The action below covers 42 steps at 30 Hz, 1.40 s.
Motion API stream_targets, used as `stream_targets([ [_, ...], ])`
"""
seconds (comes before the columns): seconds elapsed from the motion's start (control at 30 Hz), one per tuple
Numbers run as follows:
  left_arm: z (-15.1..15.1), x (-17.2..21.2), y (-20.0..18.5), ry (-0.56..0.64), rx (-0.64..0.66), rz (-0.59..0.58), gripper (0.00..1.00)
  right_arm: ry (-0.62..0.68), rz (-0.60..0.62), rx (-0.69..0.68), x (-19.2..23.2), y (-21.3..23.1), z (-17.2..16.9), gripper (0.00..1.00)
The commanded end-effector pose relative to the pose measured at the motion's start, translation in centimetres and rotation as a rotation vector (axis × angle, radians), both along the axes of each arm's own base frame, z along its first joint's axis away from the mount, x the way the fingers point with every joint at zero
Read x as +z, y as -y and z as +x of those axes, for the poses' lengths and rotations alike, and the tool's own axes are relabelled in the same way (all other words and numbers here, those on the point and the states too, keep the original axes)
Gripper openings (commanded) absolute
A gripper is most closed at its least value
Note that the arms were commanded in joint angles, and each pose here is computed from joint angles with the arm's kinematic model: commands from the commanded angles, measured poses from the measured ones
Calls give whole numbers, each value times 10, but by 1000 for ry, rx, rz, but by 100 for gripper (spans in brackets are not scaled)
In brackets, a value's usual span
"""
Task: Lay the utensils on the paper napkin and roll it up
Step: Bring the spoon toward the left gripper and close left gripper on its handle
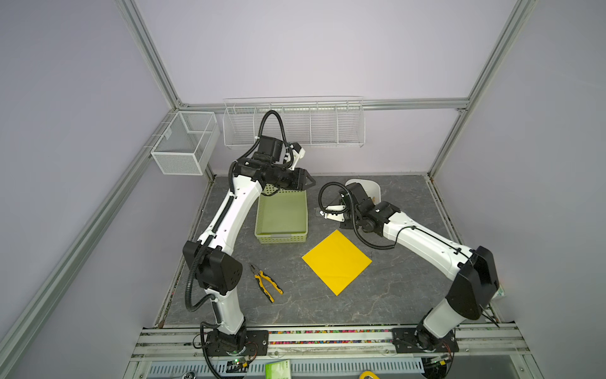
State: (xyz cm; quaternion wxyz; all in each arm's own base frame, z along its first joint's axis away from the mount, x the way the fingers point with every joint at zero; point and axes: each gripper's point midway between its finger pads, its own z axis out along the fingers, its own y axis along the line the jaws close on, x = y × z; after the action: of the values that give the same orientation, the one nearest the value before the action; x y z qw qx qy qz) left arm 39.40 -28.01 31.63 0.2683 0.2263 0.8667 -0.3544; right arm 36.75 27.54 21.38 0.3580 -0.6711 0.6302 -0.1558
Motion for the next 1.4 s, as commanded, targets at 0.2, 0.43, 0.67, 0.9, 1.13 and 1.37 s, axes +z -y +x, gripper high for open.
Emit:
stream_targets([
  [0.2,-30,-33,21,-78,-149,36,47,87,-37,92,25,-12,-12,7],
  [0.43,-47,-51,14,-124,-170,82,48,113,-35,118,37,-15,-12,7],
  [0.67,-58,-61,13,-163,-199,83,48,108,-23,135,42,-19,-16,7],
  [0.9,-63,-64,23,-180,-232,63,44,109,-16,147,49,-19,-21,7],
  [1.13,-66,-67,30,-181,-253,84,34,116,-14,156,54,-20,-21,7],
  [1.37,-69,-69,35,-168,-268,115,19,113,-10,160,55,-18,-25,7],
])
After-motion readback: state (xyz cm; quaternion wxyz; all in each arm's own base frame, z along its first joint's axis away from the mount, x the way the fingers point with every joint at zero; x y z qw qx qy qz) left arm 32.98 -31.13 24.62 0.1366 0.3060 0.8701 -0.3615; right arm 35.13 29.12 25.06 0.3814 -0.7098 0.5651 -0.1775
